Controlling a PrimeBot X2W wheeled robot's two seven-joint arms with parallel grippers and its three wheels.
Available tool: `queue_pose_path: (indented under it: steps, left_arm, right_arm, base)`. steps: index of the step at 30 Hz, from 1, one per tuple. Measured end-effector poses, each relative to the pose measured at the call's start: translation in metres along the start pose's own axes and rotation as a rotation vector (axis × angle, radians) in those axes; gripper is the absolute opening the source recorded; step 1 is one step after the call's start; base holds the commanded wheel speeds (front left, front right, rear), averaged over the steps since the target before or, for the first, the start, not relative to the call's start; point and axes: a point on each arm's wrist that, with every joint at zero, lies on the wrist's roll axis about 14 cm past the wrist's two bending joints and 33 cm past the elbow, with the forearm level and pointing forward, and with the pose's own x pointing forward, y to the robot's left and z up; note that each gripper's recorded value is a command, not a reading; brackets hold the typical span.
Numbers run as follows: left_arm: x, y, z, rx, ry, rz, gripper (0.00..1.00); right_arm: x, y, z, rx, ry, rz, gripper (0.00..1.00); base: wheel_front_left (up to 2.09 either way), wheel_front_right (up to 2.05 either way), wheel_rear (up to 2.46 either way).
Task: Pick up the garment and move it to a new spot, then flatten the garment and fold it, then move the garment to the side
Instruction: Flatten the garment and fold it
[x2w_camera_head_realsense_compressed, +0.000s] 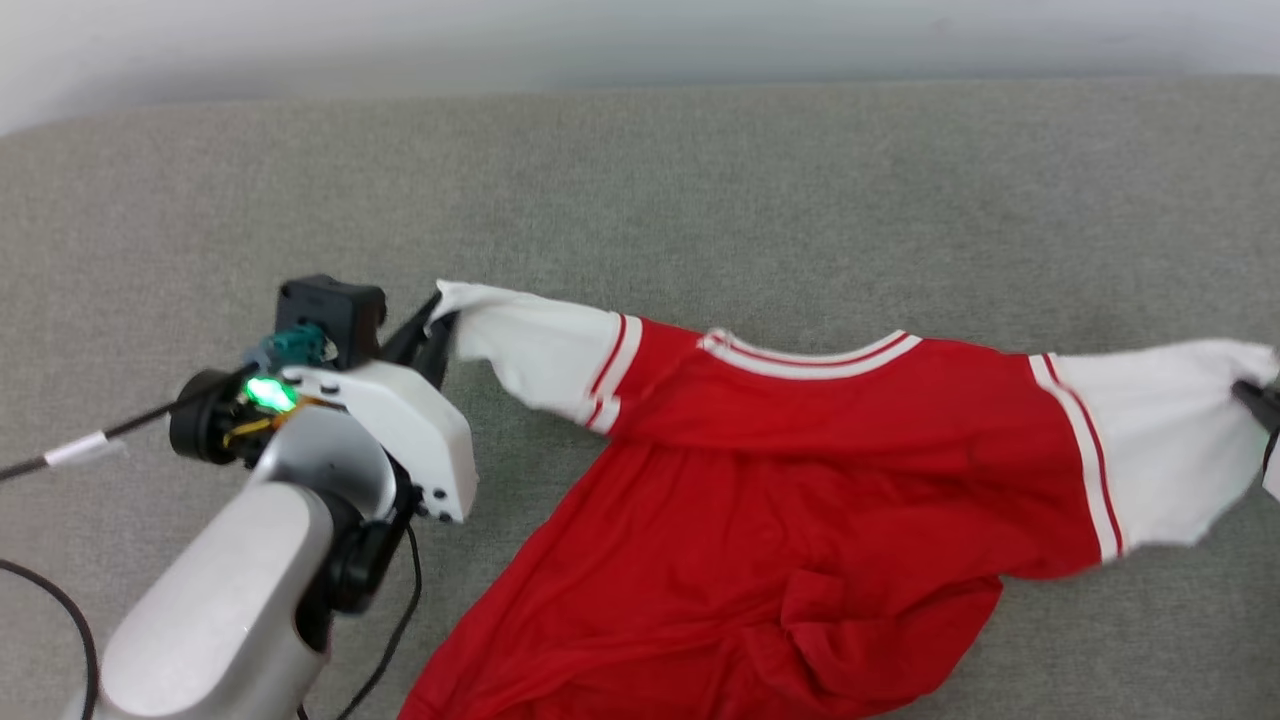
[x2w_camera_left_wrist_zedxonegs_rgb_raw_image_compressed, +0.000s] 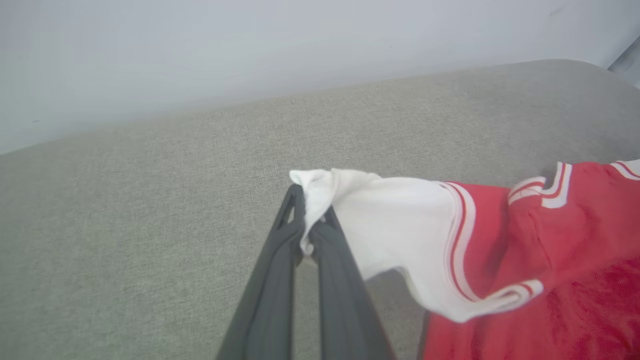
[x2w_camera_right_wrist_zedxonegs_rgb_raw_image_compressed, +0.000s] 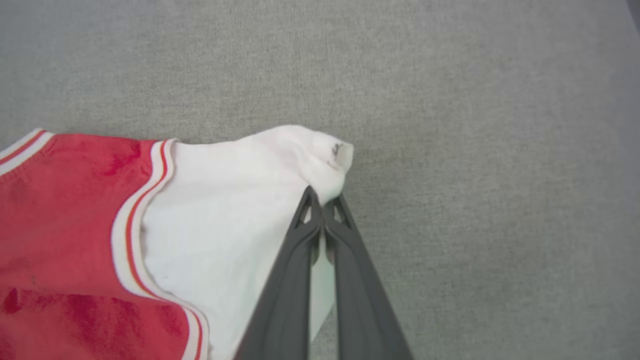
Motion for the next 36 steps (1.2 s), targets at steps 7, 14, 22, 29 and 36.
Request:
queue_pose_path:
  steps: [7,14,22,29,36]
  left_arm:
    - [-0.003,0.023,0.077,0.022,-0.203,0.072,0.0]
    - [-0.001,0.038,0.143,-0.018,-0.354,0.114,0.0]
    - [0.019,0.052,0.212,-0.028,-0.522,0.129,0.0]
    - [0.037,0.062,0.271,0.001,-0.671,0.137,0.0]
    - [0.058,0.069,0.316,0.026,-0.808,0.136,0.0]
  right_arm:
    - [-0.042,0.004,0.068,-0.069,-0.238,-0.017,0.0]
    - [-0.077,0.012,0.131,-0.11,-0.437,-0.032,0.0]
    - [-0.099,0.023,0.211,-0.153,-0.663,-0.048,0.0]
    - [-0.119,0.037,0.282,-0.2,-0.868,-0.068,0.0]
    - [-0.128,0.05,0.335,-0.232,-1.041,-0.074,0.0]
  base:
    - [0.0,0.0,0.0]
    - [0.0,0.0,0.0]
    - [0.0,0.0,0.0]
    - [0.0,0.0,0.0]
    - [0.0,0.0,0.0]
